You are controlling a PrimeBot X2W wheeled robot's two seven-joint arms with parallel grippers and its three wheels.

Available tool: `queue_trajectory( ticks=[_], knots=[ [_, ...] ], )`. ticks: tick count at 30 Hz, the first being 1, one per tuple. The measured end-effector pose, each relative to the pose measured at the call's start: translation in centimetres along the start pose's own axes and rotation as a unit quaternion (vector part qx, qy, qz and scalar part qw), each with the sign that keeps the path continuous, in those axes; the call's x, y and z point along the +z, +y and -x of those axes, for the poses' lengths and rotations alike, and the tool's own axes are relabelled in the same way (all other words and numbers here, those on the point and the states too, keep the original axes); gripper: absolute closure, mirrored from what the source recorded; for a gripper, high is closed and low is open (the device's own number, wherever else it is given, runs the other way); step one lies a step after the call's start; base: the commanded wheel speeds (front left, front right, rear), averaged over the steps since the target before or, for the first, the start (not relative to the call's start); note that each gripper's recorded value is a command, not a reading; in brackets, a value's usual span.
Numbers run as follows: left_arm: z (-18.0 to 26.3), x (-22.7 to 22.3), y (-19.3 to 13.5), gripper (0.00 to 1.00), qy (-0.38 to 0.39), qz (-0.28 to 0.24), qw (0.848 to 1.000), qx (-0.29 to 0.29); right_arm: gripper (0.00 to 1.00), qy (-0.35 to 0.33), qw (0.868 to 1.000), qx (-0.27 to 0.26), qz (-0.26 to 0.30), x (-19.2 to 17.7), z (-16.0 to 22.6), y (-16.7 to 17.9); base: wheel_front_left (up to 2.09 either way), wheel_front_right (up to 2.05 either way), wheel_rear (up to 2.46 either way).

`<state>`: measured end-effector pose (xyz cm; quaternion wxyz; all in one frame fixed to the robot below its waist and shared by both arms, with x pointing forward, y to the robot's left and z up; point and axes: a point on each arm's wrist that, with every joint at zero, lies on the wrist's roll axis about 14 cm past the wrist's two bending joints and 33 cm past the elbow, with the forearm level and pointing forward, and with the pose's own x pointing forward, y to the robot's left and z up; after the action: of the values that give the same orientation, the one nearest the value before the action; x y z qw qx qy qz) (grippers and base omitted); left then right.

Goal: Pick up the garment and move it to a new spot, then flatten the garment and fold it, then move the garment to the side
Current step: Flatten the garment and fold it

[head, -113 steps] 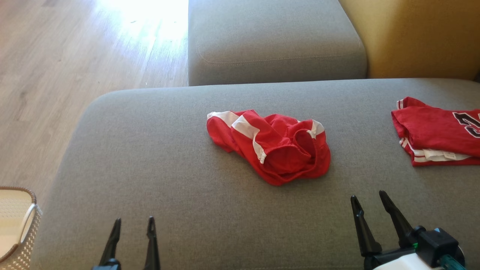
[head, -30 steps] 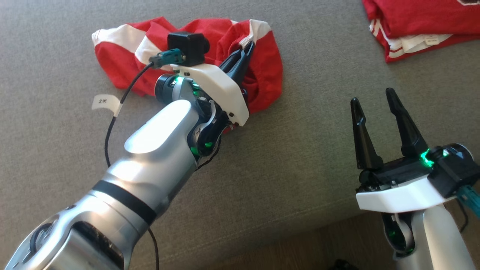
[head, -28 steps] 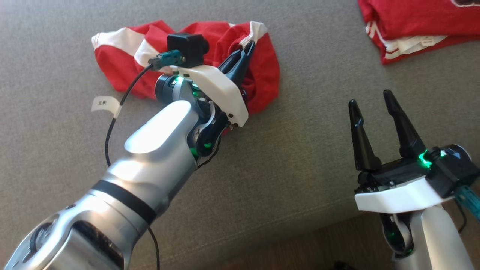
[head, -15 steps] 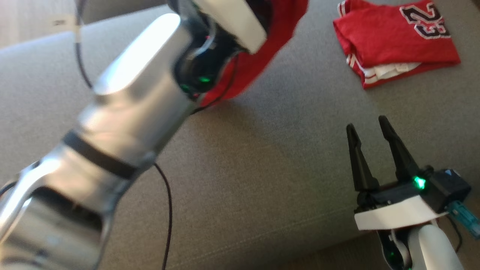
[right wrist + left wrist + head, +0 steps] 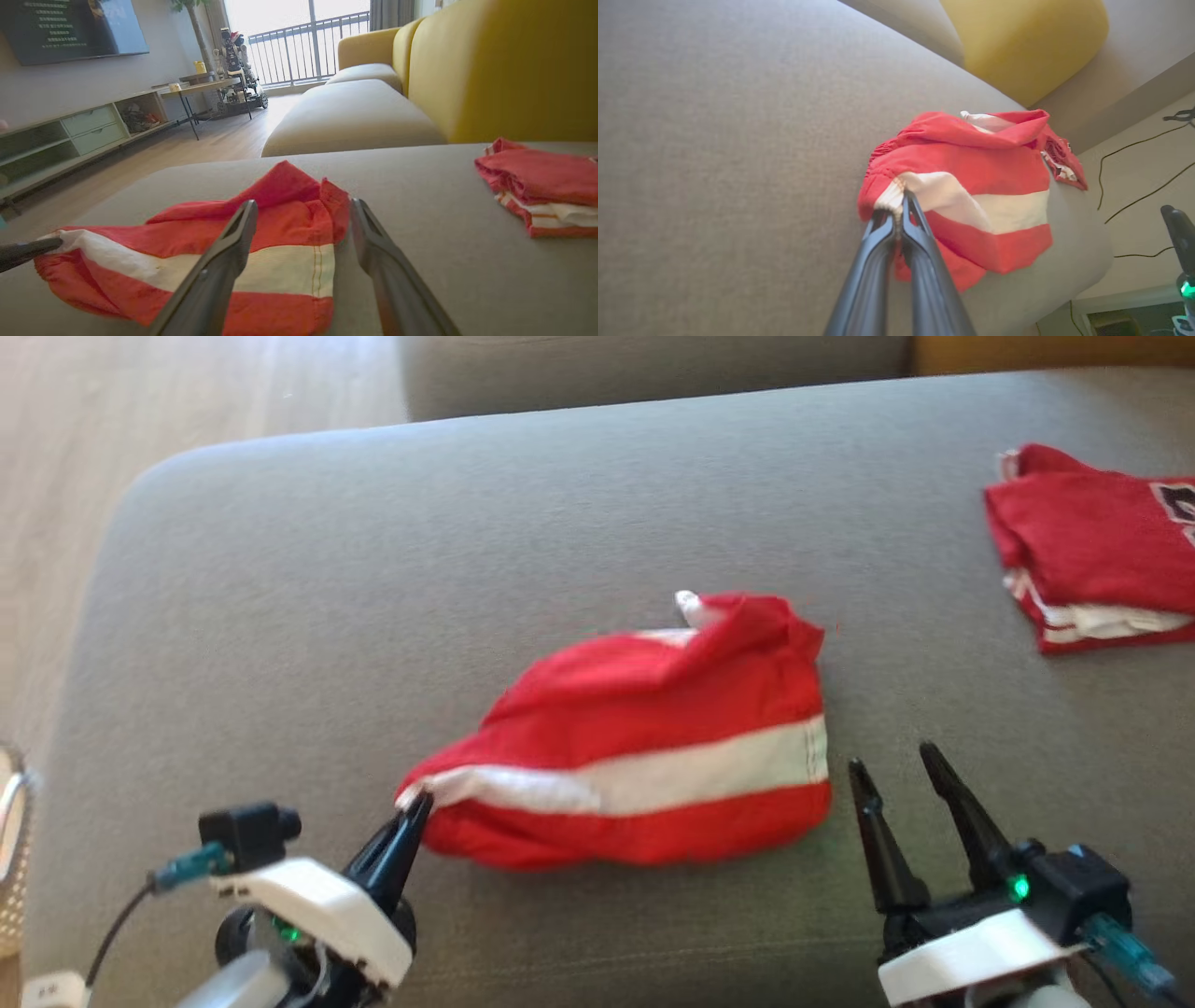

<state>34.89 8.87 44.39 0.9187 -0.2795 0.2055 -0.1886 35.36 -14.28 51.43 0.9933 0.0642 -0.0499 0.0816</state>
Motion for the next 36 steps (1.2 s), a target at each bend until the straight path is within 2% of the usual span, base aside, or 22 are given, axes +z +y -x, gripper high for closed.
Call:
queue_trajectory(
  ticks=[3,9,19,22,23,24,26,27,32,36],
  knots=[
    [1.8,-0.8,2.7,1.0,-0.009,-0.013,0.999,0.046,0.0,0.056,0.996,-0.012,-0.062,-3.9,0.1,-0.1,0.0,0.0,0.0],
    [2.2,0.8,4.1,1.0,-0.063,0.002,0.995,0.074,0.0,0.13,0.989,0.017,-0.073,-8.3,-0.8,1.9,0.0,0.0,0.0],
    [1.6,-0.3,4.6,1.0,-0.063,-0.001,0.995,0.077,0.0,0.185,0.977,0.041,-0.095,-10.7,-3.7,3.0,0.0,0.0,0.0],
    [1.5,-0.8,4.9,1.0,-0.056,-0.007,0.995,0.082,0.0,0.201,0.972,0.032,-0.114,-11.7,-3.8,2.8,0.0,0.0,0.0],
    [1.4,-0.9,4.9,1.0,-0.055,-0.006,0.995,0.081,0.11,0.208,0.97,0.029,-0.121,-12.1,-3.9,2.8,0.0,0.0,0.0],
    [1.3,-1.0,4.8,1.0,-0.054,-0.007,0.995,0.081,0.31,0.212,0.968,0.027,-0.129,-12.3,-4.0,2.8,0.0,0.0,0.0],
    [1.1,-0.9,4.7,1.0,-0.056,-0.008,0.995,0.08,0.87,0.221,0.965,0.033,-0.139,-12.6,-4.1,3.2,0.0,0.0,0.0],
    [1.0,-0.7,4.7,1.0,-0.058,-0.008,0.995,0.079,1.0,0.223,0.964,0.035,-0.142,-12.7,-4.1,3.4,0.0,0.0,0.0],
    [0.9,-0.5,4.4,1.0,-0.064,-0.01,0.995,0.072,1.0,0.212,0.964,0.028,-0.161,-12.1,-4.4,2.6,0.0,0.0,0.0],
    [1.1,1.4,3.8,1.0,-0.094,-0.017,0.993,0.064,1.0,0.17,0.973,0.024,-0.156,-9.6,-5.1,1.1,0.0,0.0,0.0]
  ],
)
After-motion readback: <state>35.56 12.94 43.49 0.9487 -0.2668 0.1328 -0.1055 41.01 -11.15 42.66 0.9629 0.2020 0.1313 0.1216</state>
